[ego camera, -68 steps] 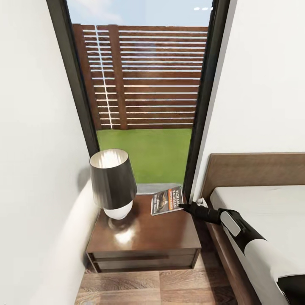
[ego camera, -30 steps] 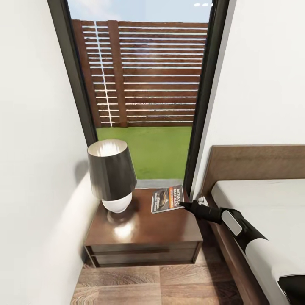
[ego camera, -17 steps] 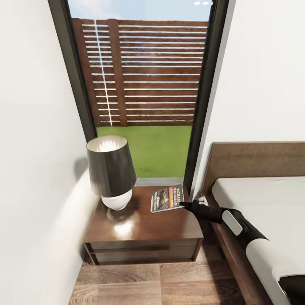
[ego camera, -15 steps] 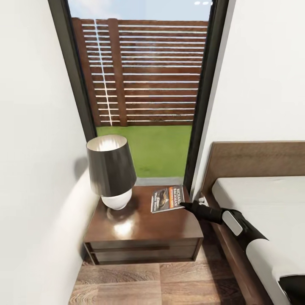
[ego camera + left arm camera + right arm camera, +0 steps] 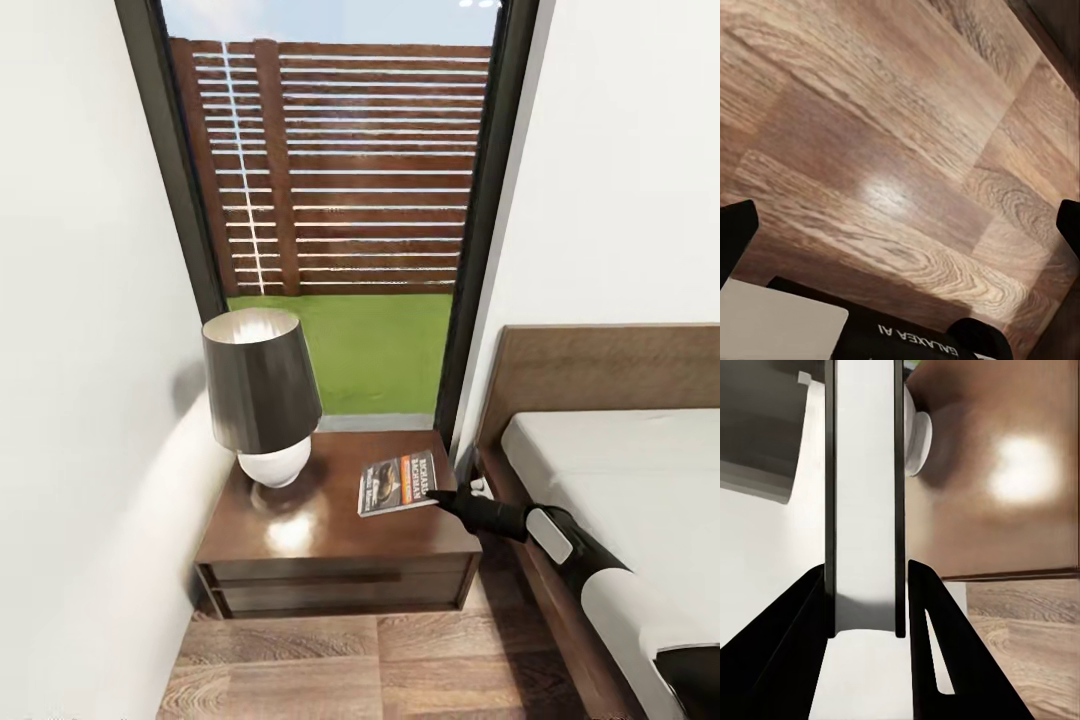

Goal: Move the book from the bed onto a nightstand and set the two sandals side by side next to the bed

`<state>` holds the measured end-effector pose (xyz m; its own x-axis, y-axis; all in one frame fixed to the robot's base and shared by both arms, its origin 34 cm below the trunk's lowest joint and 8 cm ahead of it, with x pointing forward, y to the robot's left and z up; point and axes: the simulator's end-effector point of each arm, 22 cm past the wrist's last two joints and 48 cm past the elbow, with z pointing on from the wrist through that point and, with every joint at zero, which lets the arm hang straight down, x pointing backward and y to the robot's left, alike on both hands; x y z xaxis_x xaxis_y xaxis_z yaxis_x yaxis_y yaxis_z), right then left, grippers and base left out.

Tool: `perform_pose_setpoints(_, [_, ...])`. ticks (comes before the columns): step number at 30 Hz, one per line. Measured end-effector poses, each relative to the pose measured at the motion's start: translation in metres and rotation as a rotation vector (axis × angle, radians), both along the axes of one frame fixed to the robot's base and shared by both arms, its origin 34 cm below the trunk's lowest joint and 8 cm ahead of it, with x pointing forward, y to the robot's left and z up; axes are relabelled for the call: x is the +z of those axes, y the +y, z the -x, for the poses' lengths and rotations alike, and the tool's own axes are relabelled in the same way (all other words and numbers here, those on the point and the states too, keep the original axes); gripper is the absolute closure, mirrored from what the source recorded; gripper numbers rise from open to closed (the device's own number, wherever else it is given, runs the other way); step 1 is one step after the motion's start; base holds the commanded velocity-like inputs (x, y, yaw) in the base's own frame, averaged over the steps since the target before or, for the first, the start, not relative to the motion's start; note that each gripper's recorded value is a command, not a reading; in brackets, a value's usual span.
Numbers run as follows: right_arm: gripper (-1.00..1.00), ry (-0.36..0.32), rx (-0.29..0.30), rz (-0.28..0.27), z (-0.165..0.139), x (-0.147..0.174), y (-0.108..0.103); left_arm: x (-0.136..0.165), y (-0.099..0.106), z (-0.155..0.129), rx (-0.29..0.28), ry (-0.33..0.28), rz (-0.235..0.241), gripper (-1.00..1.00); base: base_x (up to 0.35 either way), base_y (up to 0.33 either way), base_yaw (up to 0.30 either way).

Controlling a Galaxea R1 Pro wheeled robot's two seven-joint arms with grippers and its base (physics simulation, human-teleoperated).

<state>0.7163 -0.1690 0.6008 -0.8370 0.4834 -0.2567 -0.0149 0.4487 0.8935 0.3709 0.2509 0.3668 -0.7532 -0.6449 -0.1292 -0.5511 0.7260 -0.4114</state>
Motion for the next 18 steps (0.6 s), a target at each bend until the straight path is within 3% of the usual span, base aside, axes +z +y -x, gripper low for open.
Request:
perform_pose_setpoints(9, [1.00, 0.004, -0.002, -0.002, 0.004, -0.020, -0.001, 0.047, 0.009, -0.051, 0.024, -0.160, 0.032, -1.00, 0.000, 0.000, 0.000])
perform_pose_setpoints(13, [1.00, 0.003, -0.003, -0.001, 0.006, -0.029, -0.001, 0.047, 0.014, -0.053, 0.029, -0.167, 0.020, -1.00, 0.000, 0.000, 0.000])
perform_pose_setpoints(18, [1.00, 0.002, -0.004, -0.003, 0.008, -0.039, -0.002, 0.023, 0.025, -0.040, 0.061, -0.134, -0.001, -1.00, 0.000, 0.000, 0.000])
